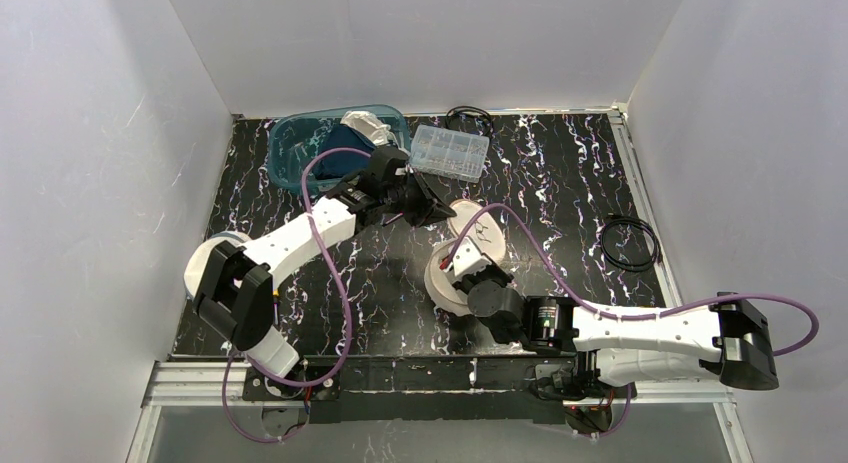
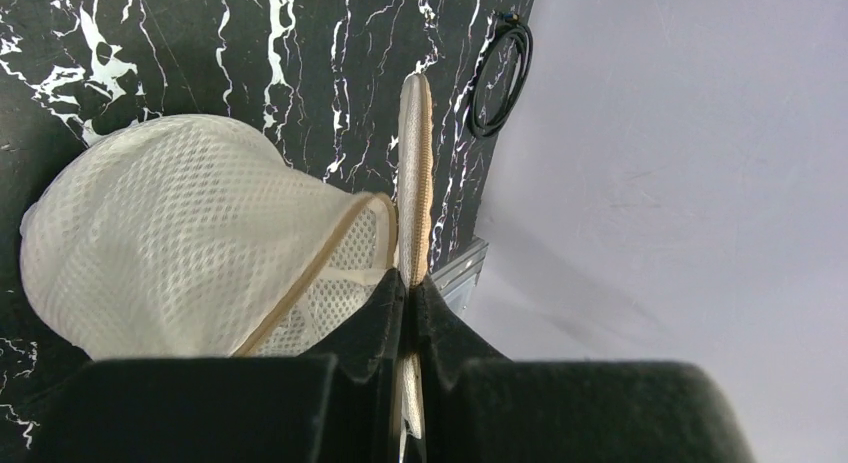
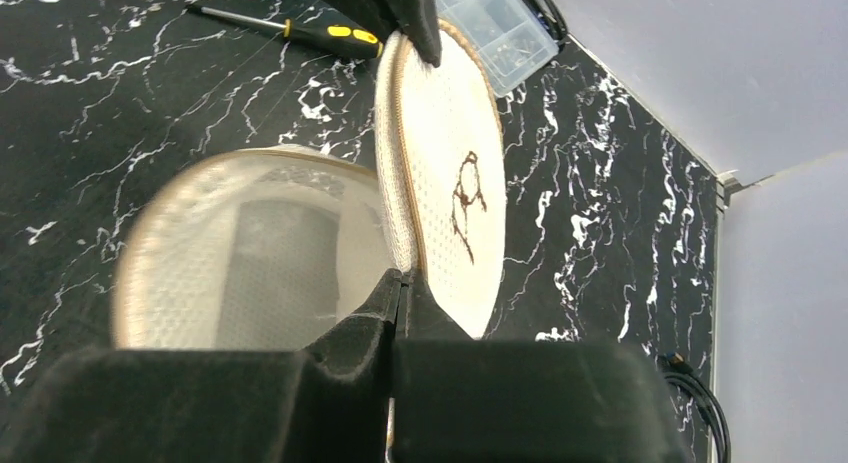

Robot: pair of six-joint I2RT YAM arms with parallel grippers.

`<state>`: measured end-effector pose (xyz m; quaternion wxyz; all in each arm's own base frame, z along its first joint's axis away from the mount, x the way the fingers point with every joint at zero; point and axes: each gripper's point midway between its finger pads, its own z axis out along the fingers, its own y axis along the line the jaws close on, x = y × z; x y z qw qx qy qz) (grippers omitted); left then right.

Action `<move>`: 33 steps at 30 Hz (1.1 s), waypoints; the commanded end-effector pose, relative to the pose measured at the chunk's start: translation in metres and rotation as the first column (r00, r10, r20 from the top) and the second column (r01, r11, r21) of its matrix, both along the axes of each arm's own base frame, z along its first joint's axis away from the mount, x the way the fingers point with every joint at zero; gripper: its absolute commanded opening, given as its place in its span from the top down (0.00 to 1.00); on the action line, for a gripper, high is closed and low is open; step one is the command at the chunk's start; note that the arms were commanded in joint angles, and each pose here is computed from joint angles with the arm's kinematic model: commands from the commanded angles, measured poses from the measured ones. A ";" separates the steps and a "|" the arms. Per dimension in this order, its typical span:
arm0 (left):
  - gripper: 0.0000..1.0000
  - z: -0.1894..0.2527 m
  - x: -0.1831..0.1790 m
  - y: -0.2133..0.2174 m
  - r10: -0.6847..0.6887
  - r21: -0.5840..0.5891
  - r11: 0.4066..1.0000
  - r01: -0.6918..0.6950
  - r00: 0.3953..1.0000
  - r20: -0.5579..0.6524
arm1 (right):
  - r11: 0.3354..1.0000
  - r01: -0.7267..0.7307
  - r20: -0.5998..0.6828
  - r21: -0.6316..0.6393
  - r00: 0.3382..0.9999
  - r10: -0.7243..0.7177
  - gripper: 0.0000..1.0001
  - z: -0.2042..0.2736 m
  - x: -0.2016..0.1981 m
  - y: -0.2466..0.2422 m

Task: Unzip the laundry bag and remove the bra
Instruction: Close the laundry bag at the center of the board.

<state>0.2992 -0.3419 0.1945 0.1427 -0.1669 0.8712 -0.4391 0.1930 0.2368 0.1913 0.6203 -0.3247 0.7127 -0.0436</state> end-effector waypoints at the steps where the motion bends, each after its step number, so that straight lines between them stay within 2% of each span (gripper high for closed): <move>1: 1.00 0.023 -0.013 0.003 -0.033 -0.037 0.999 0.035 0.997 0.067 | 0.993 -0.065 -0.056 0.101 0.996 0.071 0.77 0.020 -0.008 0.022; 3: 1.00 0.028 -0.017 0.004 -0.042 -0.050 0.998 0.046 0.996 0.085 | 0.986 -0.097 -0.089 0.139 0.990 0.110 0.49 0.028 -0.014 0.030; 8: 1.00 0.042 -0.027 0.007 -0.061 -0.084 0.994 0.072 0.990 0.127 | 0.943 -0.101 -0.156 0.316 0.975 0.157 0.02 0.059 -0.024 0.044; 12: 1.00 0.050 -0.039 0.011 -0.077 -0.131 0.986 0.103 0.979 0.190 | 0.872 -0.012 -0.220 0.489 0.966 0.136 0.01 0.080 -0.022 0.040; 14: 1.00 0.046 -0.047 0.015 -0.081 -0.149 0.982 0.113 0.975 0.205 | 0.812 0.040 -0.302 0.582 0.938 0.170 0.01 0.079 -0.013 0.039; 19: 1.00 0.044 -0.067 0.026 -0.112 -0.160 0.973 0.165 0.949 0.296 | 0.587 0.237 -0.450 0.774 0.859 0.246 0.01 0.060 0.018 0.013; 26: 1.00 0.019 -0.084 0.045 -0.099 -0.136 0.979 0.150 0.939 0.328 | 0.418 0.389 -0.526 0.821 0.801 0.287 0.01 0.026 0.023 -0.010; 33: 1.00 -0.011 -0.093 0.056 -0.109 -0.092 0.985 0.145 0.943 0.315 | 0.358 0.455 -0.567 0.815 0.753 0.333 0.01 -0.008 0.013 -0.014</move>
